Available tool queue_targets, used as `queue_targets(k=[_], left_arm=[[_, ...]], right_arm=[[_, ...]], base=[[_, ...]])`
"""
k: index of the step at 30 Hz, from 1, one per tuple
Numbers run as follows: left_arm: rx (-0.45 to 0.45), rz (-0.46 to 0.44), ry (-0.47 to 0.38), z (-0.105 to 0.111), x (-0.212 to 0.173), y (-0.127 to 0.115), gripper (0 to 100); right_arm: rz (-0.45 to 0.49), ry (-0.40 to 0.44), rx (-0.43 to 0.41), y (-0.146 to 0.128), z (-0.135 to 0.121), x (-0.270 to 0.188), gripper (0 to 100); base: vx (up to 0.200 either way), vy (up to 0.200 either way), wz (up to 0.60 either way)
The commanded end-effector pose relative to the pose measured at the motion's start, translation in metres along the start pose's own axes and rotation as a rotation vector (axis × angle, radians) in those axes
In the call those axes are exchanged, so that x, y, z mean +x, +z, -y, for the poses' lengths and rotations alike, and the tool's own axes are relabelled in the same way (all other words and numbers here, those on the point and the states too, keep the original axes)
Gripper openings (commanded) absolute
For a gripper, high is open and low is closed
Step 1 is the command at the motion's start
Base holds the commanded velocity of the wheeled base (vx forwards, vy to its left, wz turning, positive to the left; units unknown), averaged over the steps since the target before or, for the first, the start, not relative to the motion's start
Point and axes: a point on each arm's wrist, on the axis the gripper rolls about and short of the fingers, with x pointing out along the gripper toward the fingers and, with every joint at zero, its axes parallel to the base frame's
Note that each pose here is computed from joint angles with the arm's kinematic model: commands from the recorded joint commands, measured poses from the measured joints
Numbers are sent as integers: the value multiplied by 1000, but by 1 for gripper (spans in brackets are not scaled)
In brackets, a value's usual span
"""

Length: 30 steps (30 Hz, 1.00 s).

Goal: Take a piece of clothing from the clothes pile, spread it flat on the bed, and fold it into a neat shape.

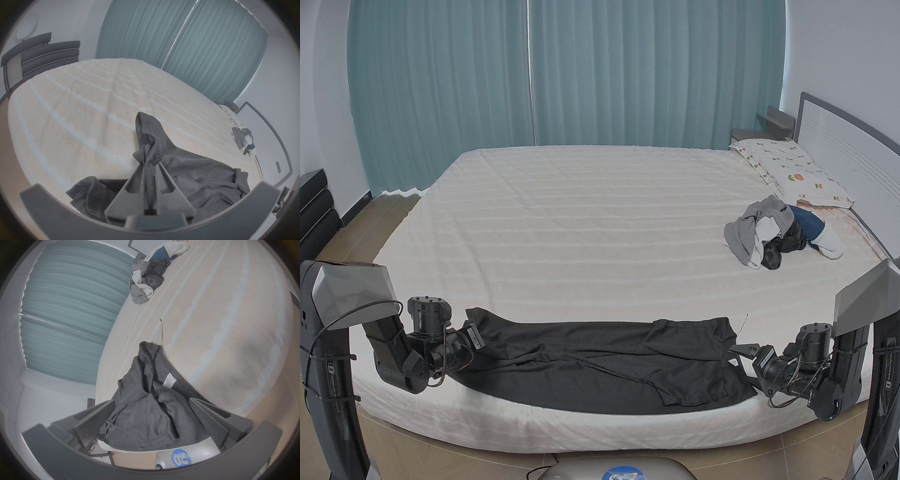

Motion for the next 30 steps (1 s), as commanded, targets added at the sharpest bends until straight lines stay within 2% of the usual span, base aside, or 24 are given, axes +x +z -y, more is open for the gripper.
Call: queue_targets(k=[1, 5, 15, 21, 30], left_arm=[[4, 1, -9, 4, -1, 0, 0], [-10, 9, -22, 10, -4, 1, 0], [-67, 31, -109, 40, -27, 7, 0], [-34, -6, -153, 57, -38, -7, 0], [-114, -30, -193, 81, -38, -21, 0]], right_arm=[[7, 12, -4, 1, -1, 0, 100], [9, 15, -5, 1, -2, 1, 100], [8, 13, -5, 0, -1, 1, 100], [7, 10, -5, 0, -1, 1, 100], [5, 10, -6, 0, -1, 1, 100]], base=[[0, -200, 0], [0, -200, 0], [0, -200, 0], [0, -200, 0], [0, -200, 0]])
